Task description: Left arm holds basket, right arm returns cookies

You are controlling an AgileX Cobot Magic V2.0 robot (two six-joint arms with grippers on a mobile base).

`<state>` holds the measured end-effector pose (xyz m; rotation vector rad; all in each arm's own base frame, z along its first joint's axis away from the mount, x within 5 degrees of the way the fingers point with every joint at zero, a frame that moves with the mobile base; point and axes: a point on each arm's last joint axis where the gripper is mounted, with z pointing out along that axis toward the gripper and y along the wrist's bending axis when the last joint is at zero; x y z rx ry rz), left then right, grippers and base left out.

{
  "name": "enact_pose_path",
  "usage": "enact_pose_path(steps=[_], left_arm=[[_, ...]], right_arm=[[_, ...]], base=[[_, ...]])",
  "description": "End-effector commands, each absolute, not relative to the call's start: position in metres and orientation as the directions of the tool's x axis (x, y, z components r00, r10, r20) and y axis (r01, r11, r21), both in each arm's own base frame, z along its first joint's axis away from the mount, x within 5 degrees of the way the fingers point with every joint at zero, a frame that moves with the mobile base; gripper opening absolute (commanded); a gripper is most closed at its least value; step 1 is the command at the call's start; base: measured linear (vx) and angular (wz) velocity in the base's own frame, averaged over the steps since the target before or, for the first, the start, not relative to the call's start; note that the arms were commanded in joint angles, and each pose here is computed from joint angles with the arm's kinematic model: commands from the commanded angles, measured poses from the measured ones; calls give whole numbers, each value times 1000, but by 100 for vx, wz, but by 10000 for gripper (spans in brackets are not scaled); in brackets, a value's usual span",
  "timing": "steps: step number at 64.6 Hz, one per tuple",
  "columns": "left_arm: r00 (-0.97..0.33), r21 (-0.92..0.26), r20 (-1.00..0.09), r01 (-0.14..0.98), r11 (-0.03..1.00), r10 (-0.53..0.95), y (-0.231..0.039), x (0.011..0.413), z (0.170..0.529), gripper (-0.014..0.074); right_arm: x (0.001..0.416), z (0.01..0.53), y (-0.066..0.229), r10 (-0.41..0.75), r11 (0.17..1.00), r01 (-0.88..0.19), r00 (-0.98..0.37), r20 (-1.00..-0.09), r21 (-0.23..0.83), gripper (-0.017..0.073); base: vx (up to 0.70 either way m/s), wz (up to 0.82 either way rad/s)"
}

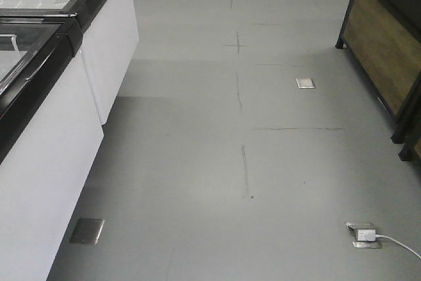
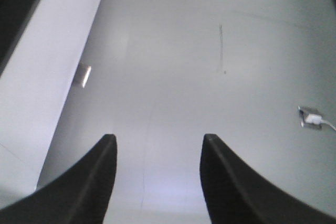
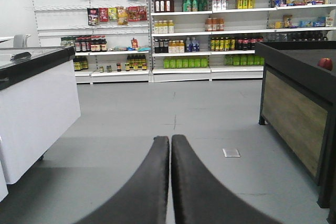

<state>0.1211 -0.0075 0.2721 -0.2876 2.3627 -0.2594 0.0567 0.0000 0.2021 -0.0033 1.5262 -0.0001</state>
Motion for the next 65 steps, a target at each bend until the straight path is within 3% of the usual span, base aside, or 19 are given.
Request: enact_pose_path(steps=[1, 22, 28, 38, 50, 57, 65], left_arm=[[-713, -313, -645, -81, 946, -274, -13, 144, 294, 359], [-577, -613, -605, -102, 784, -548, -16, 187, 350, 359], [-526, -649, -592, -137, 748, -610, -2, 190, 363, 359], [-506, -613, -597, -213, 761, -623, 29, 186, 372, 359], [-380, -700, -543, -288, 654, -749, 68, 182, 392, 359], [-289, -834, -443, -215, 509, -848, 78, 182, 403, 359], [-179, -900, -399, -113, 422, -899, 91, 175, 417, 359]], right_arm=[[55, 208, 0, -13, 1000, -3, 127, -992, -13, -8], [55, 208, 0, -13, 1000, -3, 127, -992, -13, -8], [55, 208, 0, -13, 1000, -3, 127, -992, -13, -8], [55, 208, 0, -13, 1000, -3, 127, -992, -13, -8], [55, 208, 0, -13, 1000, -3, 127, -992, -13, -8], [55, 208, 0, -13, 1000, -3, 127, -992, -13, -8], [55, 208, 0, -13, 1000, -3, 127, -992, -13, -8]], base=[[0, 0], [0, 0], [0, 0], [0, 0], [0, 0], [0, 0], [0, 0]])
